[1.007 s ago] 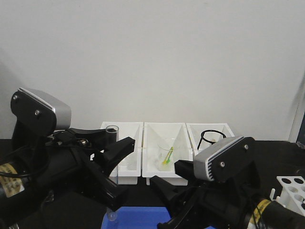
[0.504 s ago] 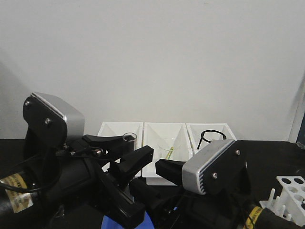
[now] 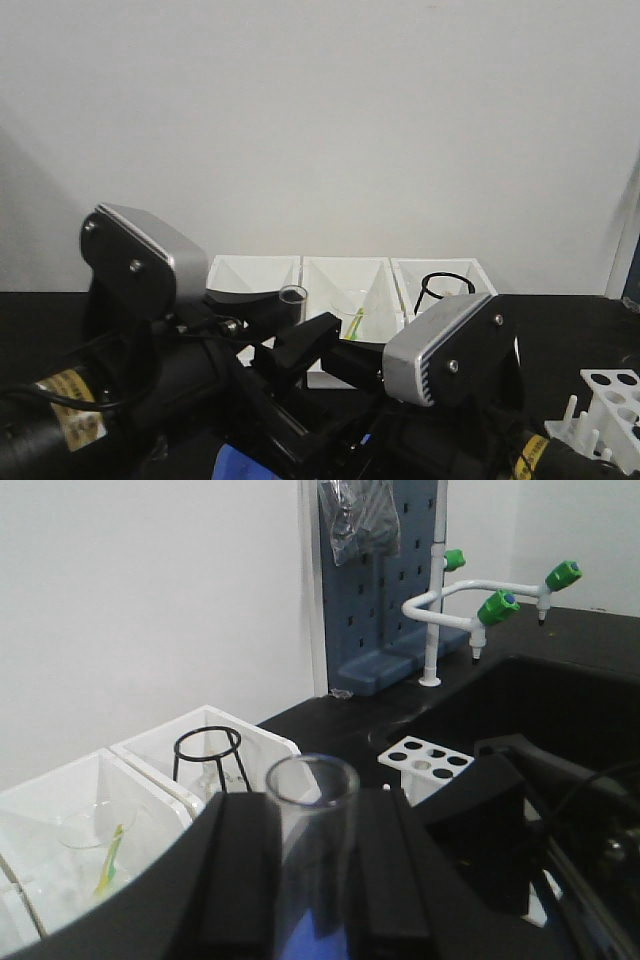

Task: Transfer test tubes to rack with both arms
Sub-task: 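Bring the tube between the grippers and close the right gripper on it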

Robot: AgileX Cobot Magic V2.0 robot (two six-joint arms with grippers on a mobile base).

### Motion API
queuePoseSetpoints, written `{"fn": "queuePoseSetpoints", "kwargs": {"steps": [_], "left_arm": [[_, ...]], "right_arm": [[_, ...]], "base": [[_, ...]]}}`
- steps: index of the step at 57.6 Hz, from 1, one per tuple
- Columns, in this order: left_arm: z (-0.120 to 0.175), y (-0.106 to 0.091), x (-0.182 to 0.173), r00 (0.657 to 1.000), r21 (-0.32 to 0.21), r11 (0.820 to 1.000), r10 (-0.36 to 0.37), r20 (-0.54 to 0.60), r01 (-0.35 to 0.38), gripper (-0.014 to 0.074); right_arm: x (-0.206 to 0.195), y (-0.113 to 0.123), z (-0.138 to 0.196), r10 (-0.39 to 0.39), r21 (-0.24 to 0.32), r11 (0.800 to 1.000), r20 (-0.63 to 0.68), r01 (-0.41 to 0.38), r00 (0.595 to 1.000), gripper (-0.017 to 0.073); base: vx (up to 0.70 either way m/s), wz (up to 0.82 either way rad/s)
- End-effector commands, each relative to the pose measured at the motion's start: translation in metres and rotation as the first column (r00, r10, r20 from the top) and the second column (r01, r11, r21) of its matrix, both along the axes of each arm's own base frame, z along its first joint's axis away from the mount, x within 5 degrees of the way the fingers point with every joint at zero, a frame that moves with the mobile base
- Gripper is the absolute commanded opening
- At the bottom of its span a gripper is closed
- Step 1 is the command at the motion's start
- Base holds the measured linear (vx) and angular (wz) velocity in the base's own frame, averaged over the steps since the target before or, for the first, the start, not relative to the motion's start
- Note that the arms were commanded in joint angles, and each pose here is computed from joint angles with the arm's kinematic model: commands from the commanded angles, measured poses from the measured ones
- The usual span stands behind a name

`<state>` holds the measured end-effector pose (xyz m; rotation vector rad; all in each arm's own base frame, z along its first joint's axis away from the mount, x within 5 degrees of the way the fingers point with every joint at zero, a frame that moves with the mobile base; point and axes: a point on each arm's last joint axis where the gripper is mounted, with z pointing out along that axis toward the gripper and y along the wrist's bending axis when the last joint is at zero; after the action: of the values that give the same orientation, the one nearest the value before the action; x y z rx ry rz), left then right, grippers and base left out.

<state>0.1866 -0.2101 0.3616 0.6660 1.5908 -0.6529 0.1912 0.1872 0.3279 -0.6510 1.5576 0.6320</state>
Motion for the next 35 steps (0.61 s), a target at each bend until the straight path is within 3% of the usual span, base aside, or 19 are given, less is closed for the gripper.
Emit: {"fn": "queuePoseSetpoints", "kwargs": {"steps": [1, 35], "left_arm": [[0.022, -0.001, 0.001, 0.996, -0.112, 0.994, 0.017, 0.082, -0.008, -0.0021], [0.019, -0.011, -0.006, 0.998, -0.135, 0.99, -0.024, 0.05, 0.03, -0.0021]], "right_arm": [[-0.004, 0.001, 0.025, 0.032, 0.094, 0.995, 0.117, -0.043, 0.993, 0.0404], [-0.004, 0.001, 0.024, 0.034, 0.086, 0.995, 0.12, -0.045, 0.992, 0.0404]], "base": [[0.0, 0.0], [0.0, 0.0]]}}
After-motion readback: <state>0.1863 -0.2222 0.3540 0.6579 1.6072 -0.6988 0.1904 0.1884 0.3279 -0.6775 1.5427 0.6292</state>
